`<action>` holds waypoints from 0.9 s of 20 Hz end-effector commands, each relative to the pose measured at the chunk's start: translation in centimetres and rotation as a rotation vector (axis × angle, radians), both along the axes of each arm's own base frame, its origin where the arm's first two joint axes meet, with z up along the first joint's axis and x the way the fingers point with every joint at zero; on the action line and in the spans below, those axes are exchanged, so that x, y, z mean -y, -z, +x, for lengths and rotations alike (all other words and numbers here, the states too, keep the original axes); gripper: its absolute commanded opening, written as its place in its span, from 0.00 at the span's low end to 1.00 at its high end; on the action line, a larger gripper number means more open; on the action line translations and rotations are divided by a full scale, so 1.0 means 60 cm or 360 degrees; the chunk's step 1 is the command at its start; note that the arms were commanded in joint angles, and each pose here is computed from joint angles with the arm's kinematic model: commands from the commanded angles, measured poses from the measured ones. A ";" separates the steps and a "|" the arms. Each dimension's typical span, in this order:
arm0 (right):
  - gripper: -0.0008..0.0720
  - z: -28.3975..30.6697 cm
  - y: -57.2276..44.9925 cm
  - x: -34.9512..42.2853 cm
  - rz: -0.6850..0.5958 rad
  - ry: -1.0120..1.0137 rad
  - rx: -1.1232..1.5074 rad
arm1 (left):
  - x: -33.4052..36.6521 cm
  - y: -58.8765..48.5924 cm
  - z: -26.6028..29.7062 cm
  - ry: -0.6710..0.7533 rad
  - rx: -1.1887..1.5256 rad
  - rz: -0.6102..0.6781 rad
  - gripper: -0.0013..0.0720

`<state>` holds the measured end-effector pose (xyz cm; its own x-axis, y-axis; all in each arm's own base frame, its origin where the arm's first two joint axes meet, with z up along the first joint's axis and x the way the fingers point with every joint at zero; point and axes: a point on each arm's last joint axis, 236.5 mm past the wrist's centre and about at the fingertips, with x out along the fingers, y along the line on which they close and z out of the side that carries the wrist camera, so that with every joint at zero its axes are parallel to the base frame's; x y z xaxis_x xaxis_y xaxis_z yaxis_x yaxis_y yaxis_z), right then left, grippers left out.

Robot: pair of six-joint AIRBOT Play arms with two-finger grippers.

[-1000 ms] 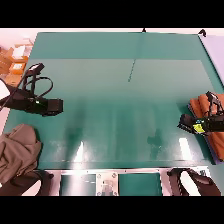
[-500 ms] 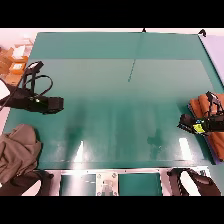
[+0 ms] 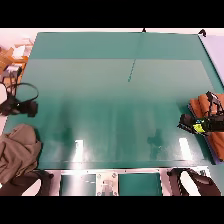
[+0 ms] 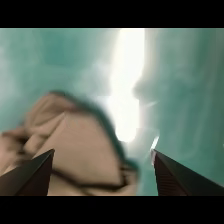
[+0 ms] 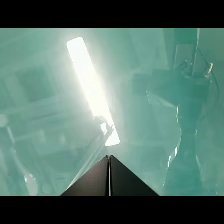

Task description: Fold the shirts.

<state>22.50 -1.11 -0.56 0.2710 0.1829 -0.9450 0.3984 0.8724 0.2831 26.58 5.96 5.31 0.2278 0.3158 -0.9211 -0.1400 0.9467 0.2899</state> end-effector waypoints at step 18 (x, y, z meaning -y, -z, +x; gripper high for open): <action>0.04 0.003 -0.001 0.001 -0.0004 0.0002 0.0012 | -0.177 0.246 -0.170 -0.0350 -0.0524 -0.0107 0.05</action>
<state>22.67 -1.19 -0.52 0.2785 0.1793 -0.9436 0.3982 0.8725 0.2833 14.67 16.76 -10.15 -0.1880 0.2905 -0.9382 -0.2796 0.8999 0.3347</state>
